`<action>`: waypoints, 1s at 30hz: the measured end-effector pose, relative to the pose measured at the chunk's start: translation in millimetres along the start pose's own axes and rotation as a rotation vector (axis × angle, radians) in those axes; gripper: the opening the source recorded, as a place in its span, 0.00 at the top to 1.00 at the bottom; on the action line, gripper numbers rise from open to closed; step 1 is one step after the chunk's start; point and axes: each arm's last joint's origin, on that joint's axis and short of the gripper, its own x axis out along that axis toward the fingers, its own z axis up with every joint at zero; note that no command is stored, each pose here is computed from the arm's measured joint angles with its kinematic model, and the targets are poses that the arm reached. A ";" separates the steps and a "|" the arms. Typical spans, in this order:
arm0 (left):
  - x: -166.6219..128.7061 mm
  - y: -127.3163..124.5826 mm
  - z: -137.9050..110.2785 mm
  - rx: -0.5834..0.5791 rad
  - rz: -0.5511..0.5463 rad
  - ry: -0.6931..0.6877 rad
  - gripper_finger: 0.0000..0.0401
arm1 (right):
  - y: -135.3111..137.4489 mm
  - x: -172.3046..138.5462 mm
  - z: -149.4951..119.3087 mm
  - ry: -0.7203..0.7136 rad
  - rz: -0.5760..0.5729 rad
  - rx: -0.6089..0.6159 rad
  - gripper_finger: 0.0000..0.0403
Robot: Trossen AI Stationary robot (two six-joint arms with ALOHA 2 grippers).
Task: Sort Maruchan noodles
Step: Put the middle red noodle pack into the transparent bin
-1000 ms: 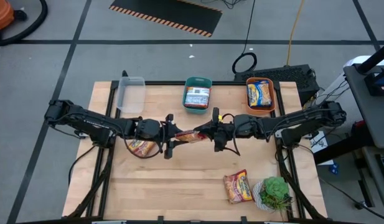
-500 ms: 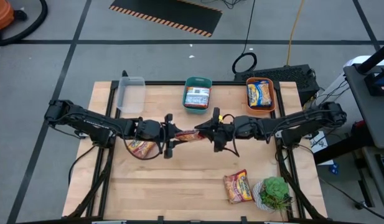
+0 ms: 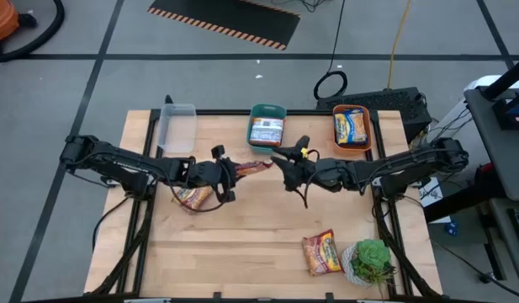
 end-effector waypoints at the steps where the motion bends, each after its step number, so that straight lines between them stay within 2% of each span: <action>1: 0.8 2.2 -0.8 0.000 0.016 0.009 0.63 | 0.5 -0.4 -0.4 0.021 -0.007 -0.003 0.64; 9: 9.0 30.6 -10.3 -0.021 0.200 0.108 0.62 | 9.2 -10.6 4.6 0.116 -0.042 -0.013 0.64; 16: 13.2 62.4 -24.3 -0.028 0.423 0.242 0.61 | 17.0 -24.6 14.3 0.176 -0.094 -0.023 0.64; 22: 12.6 92.1 -35.7 -0.123 0.518 0.323 0.61 | 22.9 -35.5 21.3 0.199 -0.121 -0.020 0.64; 30: -4.1 125.0 -53.0 -0.217 0.615 0.458 0.61 | 27.5 -44.5 25.6 0.235 -0.150 -0.046 0.64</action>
